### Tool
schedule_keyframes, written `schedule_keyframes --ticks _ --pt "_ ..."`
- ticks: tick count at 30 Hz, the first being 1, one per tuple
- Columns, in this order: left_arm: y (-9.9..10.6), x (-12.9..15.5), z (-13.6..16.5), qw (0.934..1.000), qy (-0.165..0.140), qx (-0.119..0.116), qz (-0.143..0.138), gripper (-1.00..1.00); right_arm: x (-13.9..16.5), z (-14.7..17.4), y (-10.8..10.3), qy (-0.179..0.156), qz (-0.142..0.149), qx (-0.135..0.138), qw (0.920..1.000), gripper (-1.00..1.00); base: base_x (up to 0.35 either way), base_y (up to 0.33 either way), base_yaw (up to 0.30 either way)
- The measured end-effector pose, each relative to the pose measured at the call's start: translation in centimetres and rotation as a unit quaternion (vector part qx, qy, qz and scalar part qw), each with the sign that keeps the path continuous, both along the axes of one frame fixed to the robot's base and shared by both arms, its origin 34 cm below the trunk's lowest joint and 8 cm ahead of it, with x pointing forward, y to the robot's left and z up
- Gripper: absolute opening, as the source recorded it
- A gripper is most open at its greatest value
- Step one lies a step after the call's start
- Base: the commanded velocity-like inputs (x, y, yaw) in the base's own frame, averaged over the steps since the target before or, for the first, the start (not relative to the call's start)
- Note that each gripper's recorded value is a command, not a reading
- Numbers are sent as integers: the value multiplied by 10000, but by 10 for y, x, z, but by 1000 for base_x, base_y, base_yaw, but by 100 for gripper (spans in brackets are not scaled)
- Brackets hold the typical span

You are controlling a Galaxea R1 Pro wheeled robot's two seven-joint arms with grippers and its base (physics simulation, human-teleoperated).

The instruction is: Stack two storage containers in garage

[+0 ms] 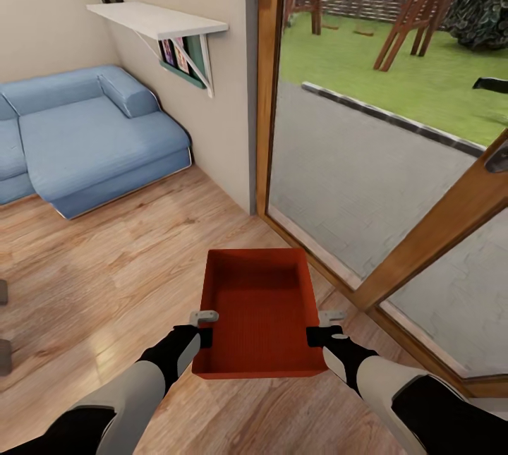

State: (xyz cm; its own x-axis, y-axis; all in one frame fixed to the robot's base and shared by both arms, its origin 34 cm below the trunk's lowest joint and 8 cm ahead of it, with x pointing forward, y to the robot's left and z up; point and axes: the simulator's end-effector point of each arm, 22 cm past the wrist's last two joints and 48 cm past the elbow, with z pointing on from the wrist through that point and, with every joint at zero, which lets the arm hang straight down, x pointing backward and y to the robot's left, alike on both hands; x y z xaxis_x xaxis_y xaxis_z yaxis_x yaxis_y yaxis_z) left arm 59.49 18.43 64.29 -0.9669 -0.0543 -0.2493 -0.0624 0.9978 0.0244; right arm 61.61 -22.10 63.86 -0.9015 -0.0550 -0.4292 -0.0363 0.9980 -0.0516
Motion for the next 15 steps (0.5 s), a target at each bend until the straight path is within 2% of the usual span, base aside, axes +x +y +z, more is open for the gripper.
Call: schedule_keyframes --ticks 15 --pt "0 -2 3 10000 1 2 0 -100 -2 2 0 1 1 4 10000 -100 0 0 0"
